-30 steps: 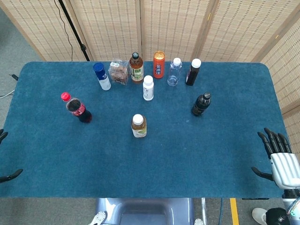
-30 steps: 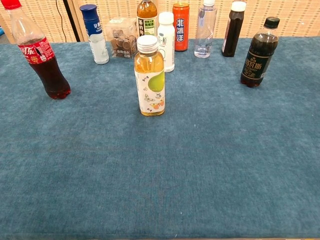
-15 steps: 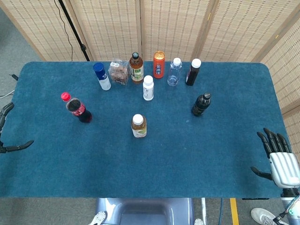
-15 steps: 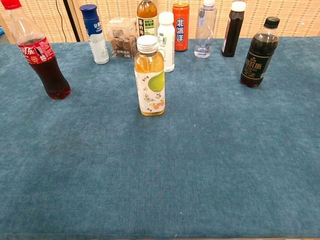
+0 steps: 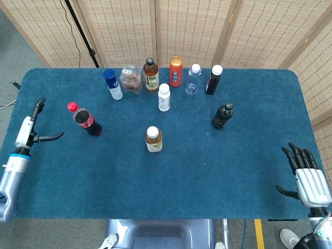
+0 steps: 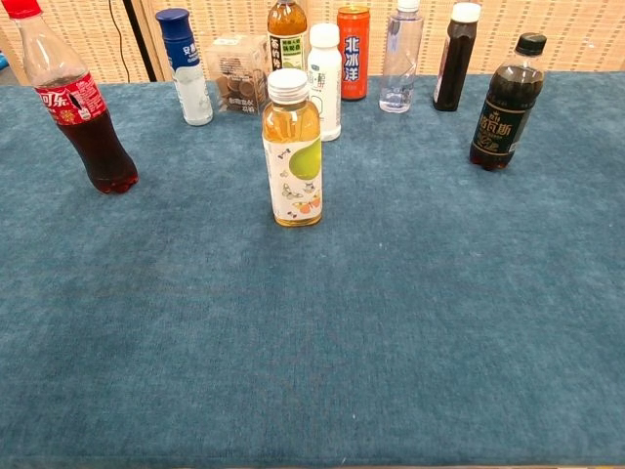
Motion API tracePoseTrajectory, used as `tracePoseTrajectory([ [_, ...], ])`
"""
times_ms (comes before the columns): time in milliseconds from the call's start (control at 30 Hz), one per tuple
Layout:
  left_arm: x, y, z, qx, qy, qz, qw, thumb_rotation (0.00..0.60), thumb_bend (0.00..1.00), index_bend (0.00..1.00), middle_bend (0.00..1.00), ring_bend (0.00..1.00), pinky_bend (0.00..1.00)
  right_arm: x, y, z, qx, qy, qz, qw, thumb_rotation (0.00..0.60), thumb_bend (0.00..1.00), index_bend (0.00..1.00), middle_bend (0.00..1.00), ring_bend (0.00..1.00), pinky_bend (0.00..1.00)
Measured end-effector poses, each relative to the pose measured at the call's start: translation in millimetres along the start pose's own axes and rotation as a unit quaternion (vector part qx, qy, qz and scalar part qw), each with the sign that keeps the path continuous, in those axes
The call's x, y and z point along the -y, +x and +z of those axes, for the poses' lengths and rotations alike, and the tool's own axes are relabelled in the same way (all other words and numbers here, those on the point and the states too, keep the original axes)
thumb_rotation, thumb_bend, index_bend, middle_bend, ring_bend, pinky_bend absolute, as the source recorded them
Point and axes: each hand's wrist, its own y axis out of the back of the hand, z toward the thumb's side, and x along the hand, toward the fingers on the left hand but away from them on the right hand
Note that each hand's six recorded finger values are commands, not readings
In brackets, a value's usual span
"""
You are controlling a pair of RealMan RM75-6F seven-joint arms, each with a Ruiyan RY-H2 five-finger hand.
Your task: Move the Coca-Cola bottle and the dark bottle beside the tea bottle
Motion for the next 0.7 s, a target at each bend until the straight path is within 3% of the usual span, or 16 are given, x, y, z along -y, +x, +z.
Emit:
tracePoseTrajectory([
  [200, 30, 18, 6, 0.009, -0.017, -0.032, 0.9993, 0.6, 0.01, 0.0, 0.0, 0.0, 0.0, 6, -2, 0, -0.004, 0.0, 0.017, 0.9999, 0.6, 0.0, 0.0, 0.0, 0.0, 0.0],
  [433, 63, 36, 1, -0.007, -0.012, -0.061, 0.998, 0.6, 0.07, 0.0, 0.0, 0.0, 0.01, 9, -3, 0, -0.005, 0.003, 0.027, 0.9996, 0.6, 0.0, 0.0, 0.0, 0.0, 0.0],
  [533, 79, 42, 3, -0.005, -0.01, -0.076, 0.9971, 0.6, 0.17, 0.01, 0.01, 0.03, 0.15, 9, -3, -1, -0.003, 0.003, 0.029, 0.9996, 0.6, 0.0, 0.0, 0.0, 0.0, 0.0],
  [567, 83, 43, 3, -0.005, -0.009, -0.079, 0.9968, 0.6, 0.2, 0.03, 0.04, 0.06, 0.21, 9, -4, -1, -0.002, 0.003, 0.029, 0.9996, 0.6, 0.0, 0.0, 0.0, 0.0, 0.0],
  [633, 88, 45, 3, -0.006, -0.009, -0.08, 0.9968, 0.6, 0.25, 0.21, 0.16, 0.2, 0.36, 9, -4, -2, -0.001, 0.003, 0.029, 0.9996, 0.6, 0.0, 0.0, 0.0, 0.0, 0.0],
  [700, 90, 47, 1, -0.009, -0.007, -0.073, 0.9972, 0.6, 0.28, 0.35, 0.24, 0.26, 0.42, 8, -4, -2, -0.001, 0.002, 0.028, 0.9996, 0.6, 0.0, 0.0, 0.0, 0.0, 0.0],
])
